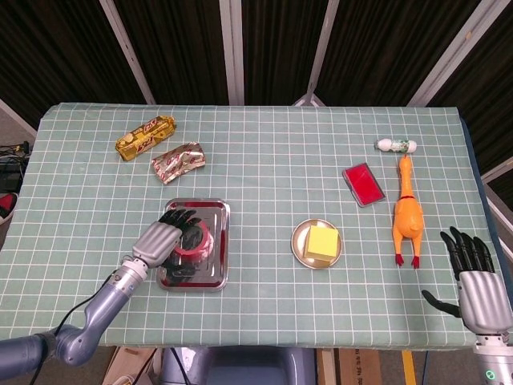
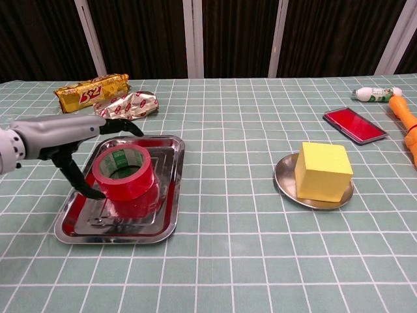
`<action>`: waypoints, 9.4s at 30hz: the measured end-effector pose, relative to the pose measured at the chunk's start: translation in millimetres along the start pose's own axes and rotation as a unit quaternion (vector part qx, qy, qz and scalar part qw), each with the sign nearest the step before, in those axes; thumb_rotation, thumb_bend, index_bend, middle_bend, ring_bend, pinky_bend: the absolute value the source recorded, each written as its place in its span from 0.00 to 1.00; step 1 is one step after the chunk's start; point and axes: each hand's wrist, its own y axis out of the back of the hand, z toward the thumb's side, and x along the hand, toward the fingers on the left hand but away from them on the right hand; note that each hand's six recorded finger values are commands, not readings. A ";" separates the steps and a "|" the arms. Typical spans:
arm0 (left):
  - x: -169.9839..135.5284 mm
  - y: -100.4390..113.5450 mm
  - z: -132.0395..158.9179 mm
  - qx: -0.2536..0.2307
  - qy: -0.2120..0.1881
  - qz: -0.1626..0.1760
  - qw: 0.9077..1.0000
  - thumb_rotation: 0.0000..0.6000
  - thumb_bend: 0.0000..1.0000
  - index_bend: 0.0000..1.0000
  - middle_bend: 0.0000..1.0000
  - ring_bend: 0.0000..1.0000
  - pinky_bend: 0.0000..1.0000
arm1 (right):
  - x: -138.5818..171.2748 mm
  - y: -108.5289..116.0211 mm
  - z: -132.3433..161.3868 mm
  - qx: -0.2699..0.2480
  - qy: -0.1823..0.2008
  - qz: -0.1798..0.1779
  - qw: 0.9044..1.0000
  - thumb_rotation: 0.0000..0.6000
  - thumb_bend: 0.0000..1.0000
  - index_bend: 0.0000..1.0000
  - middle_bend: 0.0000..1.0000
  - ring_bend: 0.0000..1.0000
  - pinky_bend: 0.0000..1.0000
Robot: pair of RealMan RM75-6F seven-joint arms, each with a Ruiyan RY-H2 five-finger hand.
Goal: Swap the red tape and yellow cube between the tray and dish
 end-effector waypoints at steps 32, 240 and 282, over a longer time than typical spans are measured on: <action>34.6 -1.9 -4.9 0.005 0.014 0.028 0.999 1.00 0.48 0.31 0.31 0.28 0.44 | -2.2 -2.4 -4.5 -0.004 -0.013 -0.003 1.000 1.00 0.02 0.00 0.00 0.00 0.00; -166.2 49.4 -156.3 -0.115 0.216 0.298 0.922 1.00 0.03 0.23 0.00 0.00 0.00 | -202.5 -212.0 296.1 -0.038 0.120 0.275 0.953 1.00 0.00 0.14 0.19 0.40 0.25; -168.0 49.6 -148.0 -0.120 0.203 0.303 0.923 1.00 0.03 0.24 0.00 0.00 0.00 | -157.6 -143.2 165.3 -0.059 0.089 0.217 0.970 1.00 0.04 0.21 0.28 0.50 0.29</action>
